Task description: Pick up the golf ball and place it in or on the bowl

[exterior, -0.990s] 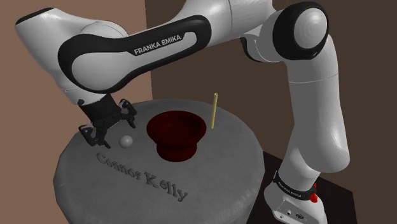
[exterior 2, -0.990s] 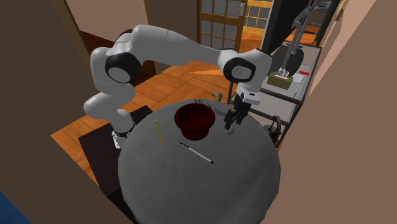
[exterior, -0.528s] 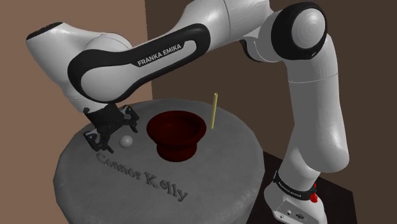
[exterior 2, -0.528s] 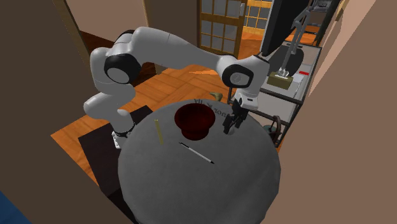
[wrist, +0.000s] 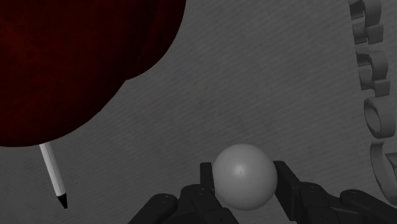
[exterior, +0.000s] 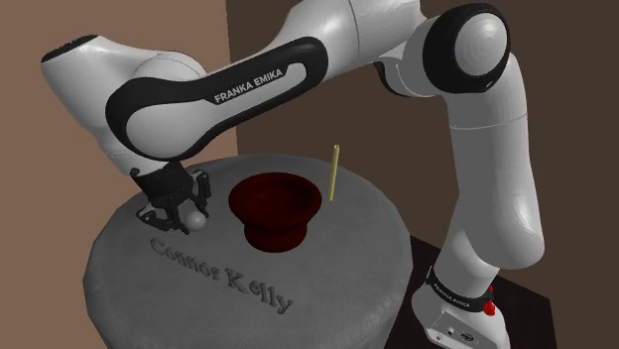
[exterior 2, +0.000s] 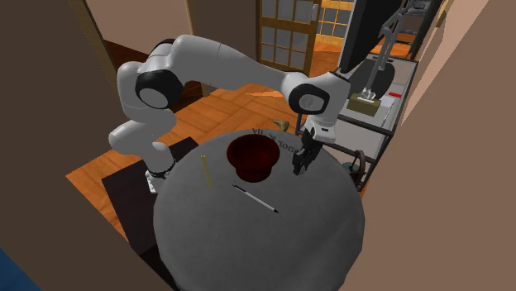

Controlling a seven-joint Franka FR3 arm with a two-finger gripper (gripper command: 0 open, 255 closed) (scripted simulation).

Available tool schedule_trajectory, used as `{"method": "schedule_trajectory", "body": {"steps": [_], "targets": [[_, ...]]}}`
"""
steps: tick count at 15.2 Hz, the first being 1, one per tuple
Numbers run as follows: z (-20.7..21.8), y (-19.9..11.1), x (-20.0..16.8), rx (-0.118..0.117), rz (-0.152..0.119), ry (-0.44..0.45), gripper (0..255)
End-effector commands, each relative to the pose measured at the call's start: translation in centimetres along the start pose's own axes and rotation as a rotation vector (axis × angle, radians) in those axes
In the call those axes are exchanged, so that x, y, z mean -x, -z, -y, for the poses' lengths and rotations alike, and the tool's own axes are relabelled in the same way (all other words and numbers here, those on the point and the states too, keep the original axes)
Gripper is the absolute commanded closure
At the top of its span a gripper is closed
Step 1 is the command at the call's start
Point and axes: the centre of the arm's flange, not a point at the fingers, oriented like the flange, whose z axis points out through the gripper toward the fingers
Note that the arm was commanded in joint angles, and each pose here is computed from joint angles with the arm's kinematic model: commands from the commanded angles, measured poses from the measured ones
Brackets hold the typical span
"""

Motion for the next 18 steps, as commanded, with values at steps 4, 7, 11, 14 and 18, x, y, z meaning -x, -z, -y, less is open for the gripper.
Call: {"method": "schedule_trajectory", "body": {"steps": [4,7,11,14,18], "targets": [[0.0,0.0,0.0,0.000,0.000,0.000,255],[-0.2,0.5,0.0,0.000,0.000,0.000,255],[-0.8,2.5,0.0,0.000,0.000,0.000,255],[-1.2,4.0,0.0,0.000,0.000,0.000,255],[-1.9,6.1,0.1,0.000,0.000,0.000,255]]}}
